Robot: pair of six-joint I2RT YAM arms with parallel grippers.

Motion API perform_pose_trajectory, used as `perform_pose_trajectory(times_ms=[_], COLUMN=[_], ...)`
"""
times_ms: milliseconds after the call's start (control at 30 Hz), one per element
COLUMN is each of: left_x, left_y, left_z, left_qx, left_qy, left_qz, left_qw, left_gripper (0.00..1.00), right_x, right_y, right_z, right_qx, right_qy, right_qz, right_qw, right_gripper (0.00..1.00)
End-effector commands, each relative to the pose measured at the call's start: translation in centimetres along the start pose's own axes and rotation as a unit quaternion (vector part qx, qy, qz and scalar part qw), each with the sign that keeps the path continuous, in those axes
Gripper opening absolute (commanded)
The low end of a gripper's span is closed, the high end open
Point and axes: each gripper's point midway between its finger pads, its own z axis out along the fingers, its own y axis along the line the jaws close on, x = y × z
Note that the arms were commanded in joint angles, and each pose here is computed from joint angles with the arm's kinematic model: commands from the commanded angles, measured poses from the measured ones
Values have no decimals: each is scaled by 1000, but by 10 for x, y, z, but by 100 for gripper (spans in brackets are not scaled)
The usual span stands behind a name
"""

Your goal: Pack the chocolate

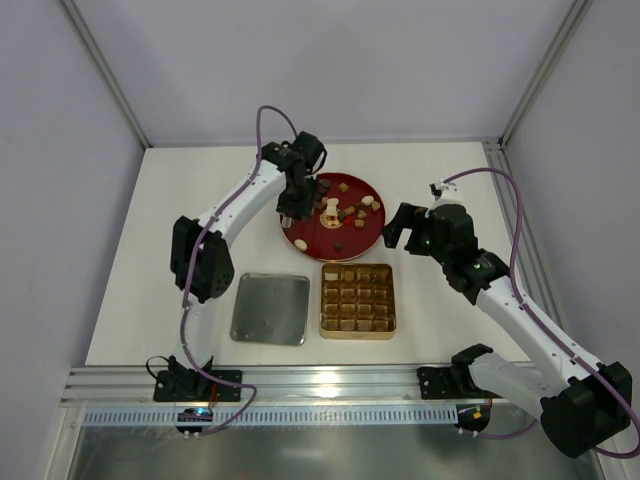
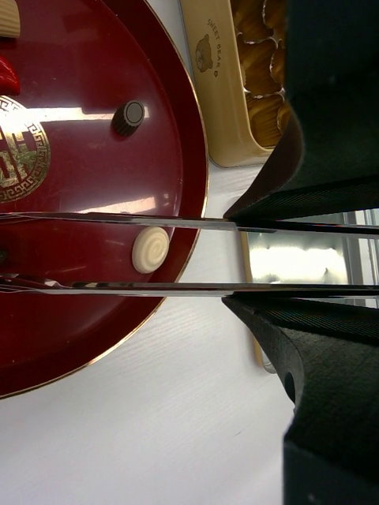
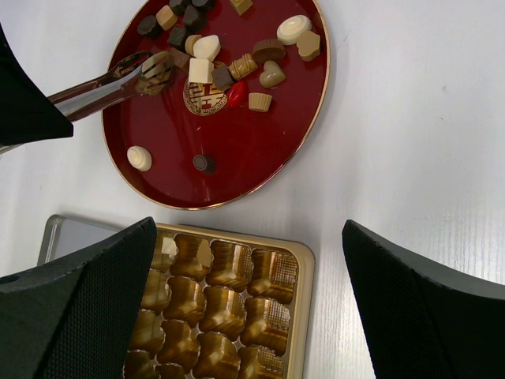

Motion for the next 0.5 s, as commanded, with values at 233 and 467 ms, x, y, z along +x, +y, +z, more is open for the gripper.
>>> perform_pose_trajectory(times_ms=[233,467], left_x=[-12,-14], left_y=[5,5], left_z=[-5,-2], left_qx=[3,3], left_qy=[-17,-18], left_qz=[-8,-8], left_qw=[1000,1000], left_gripper=[39,39], right_x=[-13,-10], right_y=[2,2], right_z=[-1,1], right_qx=[1,-1], right_qy=[-19,-14], right_qz=[-6,-4], right_qw=[1000,1000], right_gripper=[100,100])
